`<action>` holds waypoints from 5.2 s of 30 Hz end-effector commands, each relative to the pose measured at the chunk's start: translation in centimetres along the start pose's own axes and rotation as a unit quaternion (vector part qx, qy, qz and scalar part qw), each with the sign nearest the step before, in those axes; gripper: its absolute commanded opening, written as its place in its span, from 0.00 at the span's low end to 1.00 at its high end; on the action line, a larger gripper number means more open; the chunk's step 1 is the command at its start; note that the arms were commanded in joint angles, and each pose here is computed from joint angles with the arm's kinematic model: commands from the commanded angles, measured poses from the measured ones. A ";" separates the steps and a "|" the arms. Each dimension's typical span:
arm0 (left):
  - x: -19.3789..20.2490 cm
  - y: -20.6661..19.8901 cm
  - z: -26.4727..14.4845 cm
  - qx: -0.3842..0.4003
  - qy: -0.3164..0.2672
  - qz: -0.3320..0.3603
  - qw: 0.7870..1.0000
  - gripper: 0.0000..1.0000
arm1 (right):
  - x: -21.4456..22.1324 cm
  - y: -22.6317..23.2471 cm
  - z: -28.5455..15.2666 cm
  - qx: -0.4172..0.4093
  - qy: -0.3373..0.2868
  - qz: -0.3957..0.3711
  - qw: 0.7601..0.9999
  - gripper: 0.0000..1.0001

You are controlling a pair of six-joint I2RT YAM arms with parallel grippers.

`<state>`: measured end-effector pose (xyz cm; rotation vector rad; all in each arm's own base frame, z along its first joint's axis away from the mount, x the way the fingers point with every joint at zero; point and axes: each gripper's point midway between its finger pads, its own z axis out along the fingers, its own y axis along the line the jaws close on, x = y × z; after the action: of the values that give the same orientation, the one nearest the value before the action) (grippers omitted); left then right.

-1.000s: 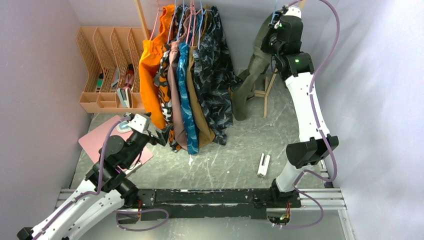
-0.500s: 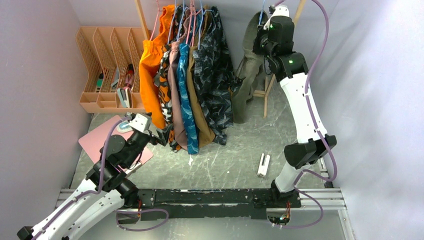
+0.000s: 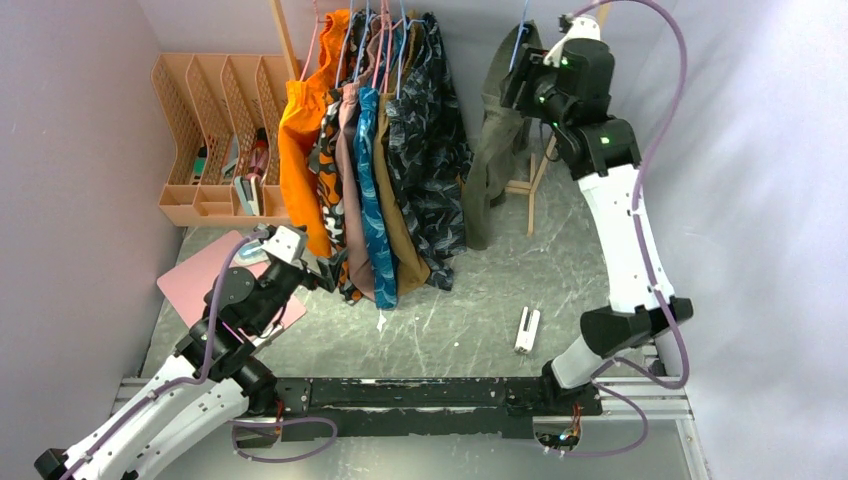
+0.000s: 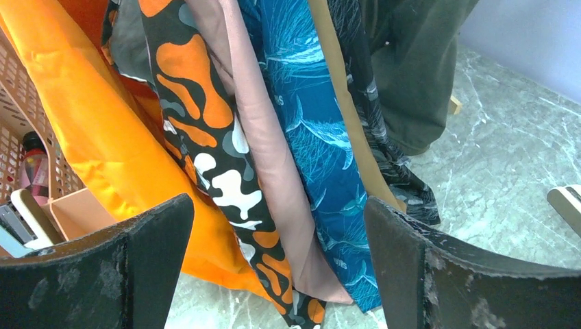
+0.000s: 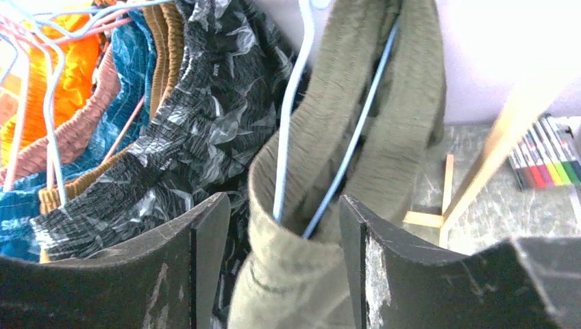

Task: Place the shorts on the hanger
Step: Place the hanger on the clothesline, then adjust the shorts on the hanger.

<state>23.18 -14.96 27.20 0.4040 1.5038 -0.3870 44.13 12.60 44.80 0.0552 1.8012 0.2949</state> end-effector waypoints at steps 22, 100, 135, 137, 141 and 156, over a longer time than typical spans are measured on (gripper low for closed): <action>1.1 -0.4 1.0 0.005 0.016 0.011 1.000 0.98 | 3.6 -9.4 0.6 0.032 -0.101 0.361 0.926 0.62; 1.4 -0.6 1.0 0.009 0.020 0.015 1.000 0.98 | -0.1 -3.8 -2.7 -0.086 -0.051 0.244 0.965 0.83; -11.4 -16.4 19.1 0.215 -0.049 -0.052 0.974 0.98 | 8.3 -3.6 -14.0 -0.036 -0.059 0.156 0.985 0.87; -10.1 -15.9 20.5 0.187 -0.039 -0.062 0.980 0.98 | 8.4 -3.9 -14.8 -0.033 -0.070 0.162 0.984 0.87; -6.7 -14.6 23.0 0.117 0.006 -0.085 0.989 0.90 | 9.0 -4.3 -16.0 -0.028 -0.074 0.164 0.983 0.87; 3.6 -16.5 25.0 0.061 0.113 -0.125 0.984 0.89 | 10.2 -5.1 -18.1 -0.009 -0.077 0.141 0.987 0.87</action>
<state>37.51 -40.60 25.01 0.4289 1.7389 -0.6474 24.96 6.84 38.89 0.3172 1.6173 0.5301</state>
